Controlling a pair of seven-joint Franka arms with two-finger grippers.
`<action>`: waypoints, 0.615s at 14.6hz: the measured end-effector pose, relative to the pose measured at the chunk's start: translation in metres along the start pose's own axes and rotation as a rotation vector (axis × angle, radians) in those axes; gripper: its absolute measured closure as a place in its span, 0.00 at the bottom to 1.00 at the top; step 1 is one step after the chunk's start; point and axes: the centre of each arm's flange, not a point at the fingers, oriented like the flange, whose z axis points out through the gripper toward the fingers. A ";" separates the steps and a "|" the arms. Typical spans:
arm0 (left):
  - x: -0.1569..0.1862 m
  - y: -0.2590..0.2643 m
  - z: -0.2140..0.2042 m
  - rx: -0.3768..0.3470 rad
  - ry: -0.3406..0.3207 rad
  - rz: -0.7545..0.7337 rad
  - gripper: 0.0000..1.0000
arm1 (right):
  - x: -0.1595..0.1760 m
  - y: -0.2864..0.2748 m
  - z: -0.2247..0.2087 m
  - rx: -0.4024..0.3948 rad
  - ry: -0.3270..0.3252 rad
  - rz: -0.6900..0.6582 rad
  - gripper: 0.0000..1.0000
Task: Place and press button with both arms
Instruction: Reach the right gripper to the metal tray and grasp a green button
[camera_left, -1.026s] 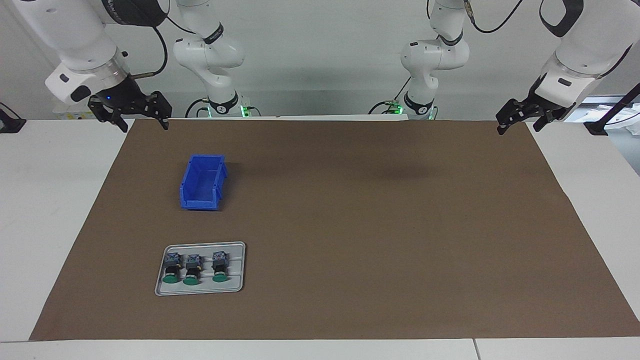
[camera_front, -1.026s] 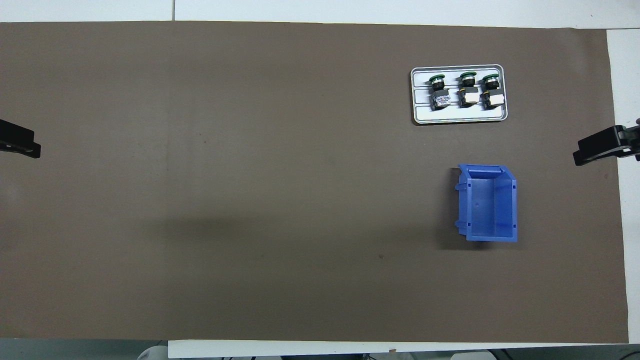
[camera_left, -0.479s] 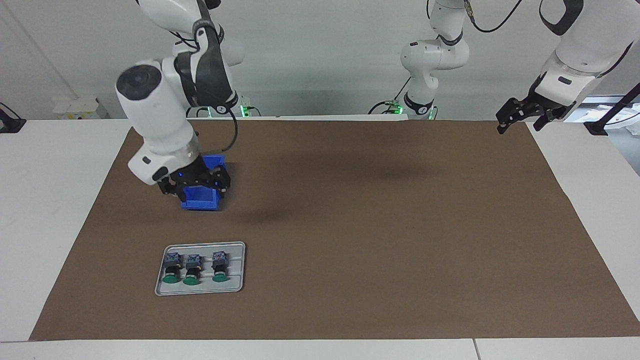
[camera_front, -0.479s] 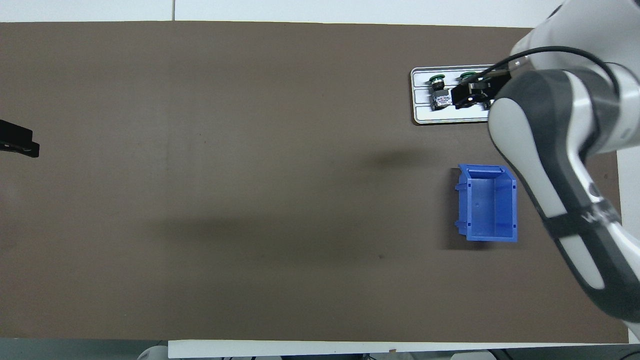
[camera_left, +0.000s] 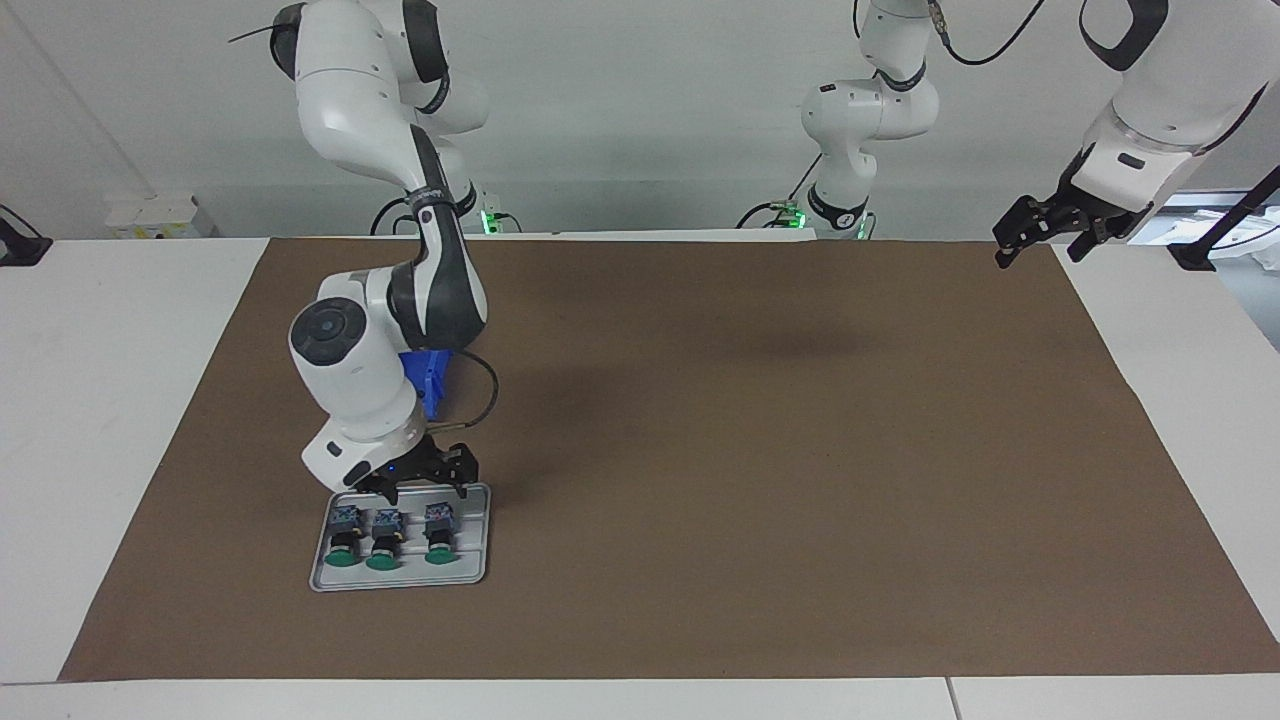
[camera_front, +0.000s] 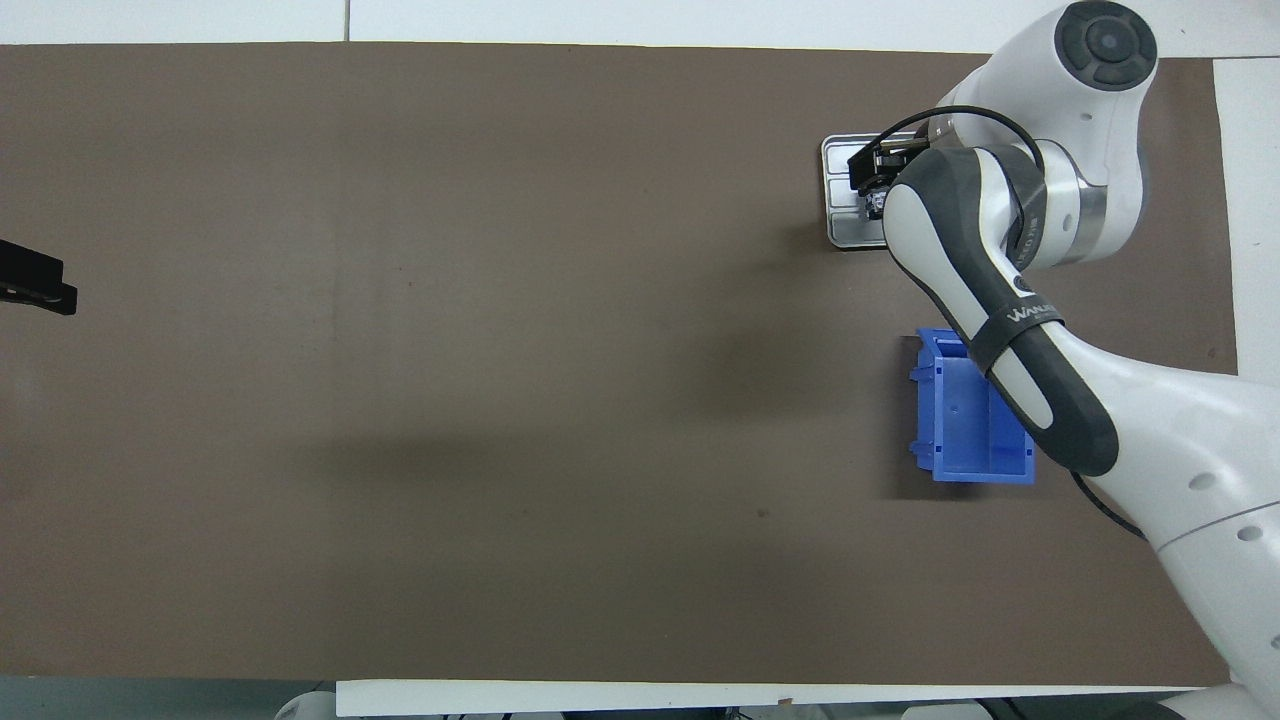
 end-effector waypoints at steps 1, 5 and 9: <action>0.000 0.000 0.000 0.000 0.000 0.000 0.00 | 0.002 -0.001 0.010 0.000 0.006 -0.006 0.03; 0.000 0.000 0.000 0.000 0.000 0.000 0.00 | 0.004 0.002 0.038 -0.002 0.016 -0.062 0.05; 0.000 0.000 0.000 0.000 0.000 0.000 0.00 | 0.003 0.001 0.049 -0.002 0.006 -0.075 0.16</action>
